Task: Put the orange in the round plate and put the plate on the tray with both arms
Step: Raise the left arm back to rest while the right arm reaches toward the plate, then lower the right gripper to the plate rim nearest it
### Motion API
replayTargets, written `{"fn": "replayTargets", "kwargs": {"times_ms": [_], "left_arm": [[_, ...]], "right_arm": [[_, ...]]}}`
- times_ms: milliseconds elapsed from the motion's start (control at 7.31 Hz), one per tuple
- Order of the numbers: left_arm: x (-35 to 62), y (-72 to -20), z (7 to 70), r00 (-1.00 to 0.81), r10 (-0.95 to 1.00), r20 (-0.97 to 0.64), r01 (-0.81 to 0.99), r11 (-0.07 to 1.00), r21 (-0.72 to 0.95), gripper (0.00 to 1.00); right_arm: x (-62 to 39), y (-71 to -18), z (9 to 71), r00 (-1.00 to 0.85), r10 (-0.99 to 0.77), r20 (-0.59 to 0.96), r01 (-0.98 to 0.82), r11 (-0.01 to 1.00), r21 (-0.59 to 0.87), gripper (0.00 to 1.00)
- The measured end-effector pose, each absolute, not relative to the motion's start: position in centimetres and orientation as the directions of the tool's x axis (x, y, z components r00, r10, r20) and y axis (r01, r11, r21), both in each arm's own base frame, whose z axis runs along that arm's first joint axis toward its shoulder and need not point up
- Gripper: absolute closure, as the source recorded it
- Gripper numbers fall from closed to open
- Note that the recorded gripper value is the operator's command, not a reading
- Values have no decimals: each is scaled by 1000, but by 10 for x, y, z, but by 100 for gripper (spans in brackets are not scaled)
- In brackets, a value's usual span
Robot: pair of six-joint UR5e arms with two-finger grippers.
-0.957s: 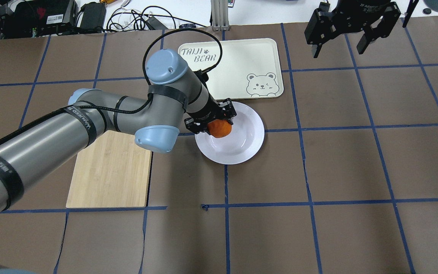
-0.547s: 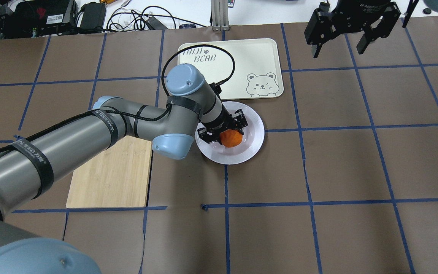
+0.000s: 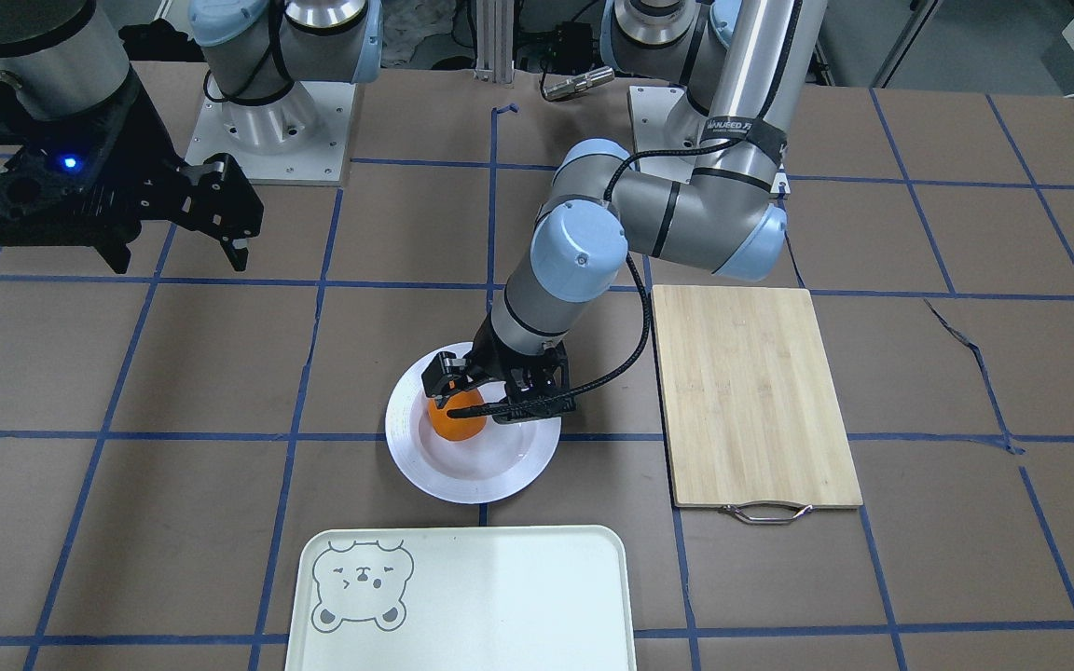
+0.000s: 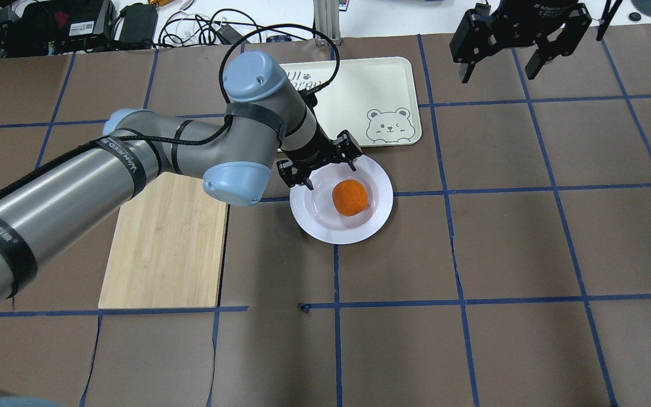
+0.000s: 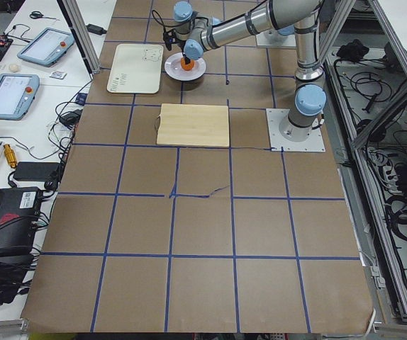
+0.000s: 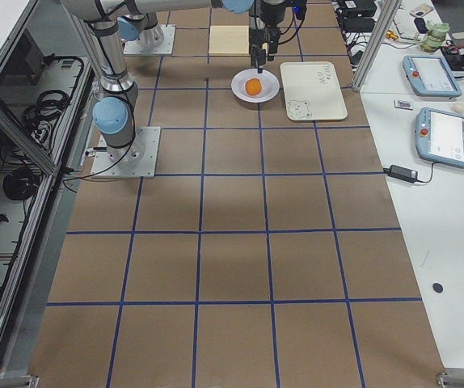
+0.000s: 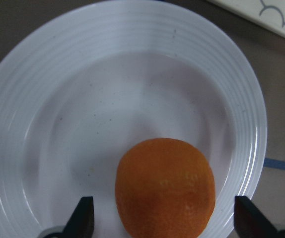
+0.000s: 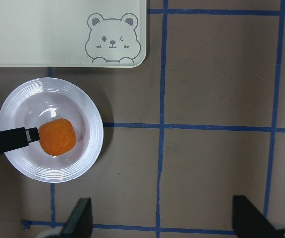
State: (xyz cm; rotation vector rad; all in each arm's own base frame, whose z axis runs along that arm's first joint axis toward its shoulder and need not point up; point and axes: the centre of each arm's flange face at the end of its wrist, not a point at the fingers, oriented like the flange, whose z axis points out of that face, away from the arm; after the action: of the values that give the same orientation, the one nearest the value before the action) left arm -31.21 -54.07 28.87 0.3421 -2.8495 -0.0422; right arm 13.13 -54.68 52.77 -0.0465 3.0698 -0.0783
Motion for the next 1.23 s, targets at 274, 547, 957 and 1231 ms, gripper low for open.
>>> {"fn": "replayTargets", "kwargs": {"times_ms": [274, 547, 957, 1231], "left_arm": [[-258, -537, 378, -982, -128, 136, -119, 990, 71, 0], [-199, -519, 456, -997, -36, 71, -33, 999, 35, 0], [-167, -490, 504, -999, 33, 2, 32, 998, -45, 0], [-163, -498, 496, -999, 36, -3, 36, 997, -63, 0]], "right_arm": [[117, -557, 505, -973, 14, -231, 24, 999, -40, 0], [117, -557, 436, -926, 36, -375, 56, 998, -42, 0], [131, -530, 293, -853, 42, -521, 99, 992, -81, 0], [140, -526, 237, -802, 64, -593, 111, 993, -44, 0]]}}
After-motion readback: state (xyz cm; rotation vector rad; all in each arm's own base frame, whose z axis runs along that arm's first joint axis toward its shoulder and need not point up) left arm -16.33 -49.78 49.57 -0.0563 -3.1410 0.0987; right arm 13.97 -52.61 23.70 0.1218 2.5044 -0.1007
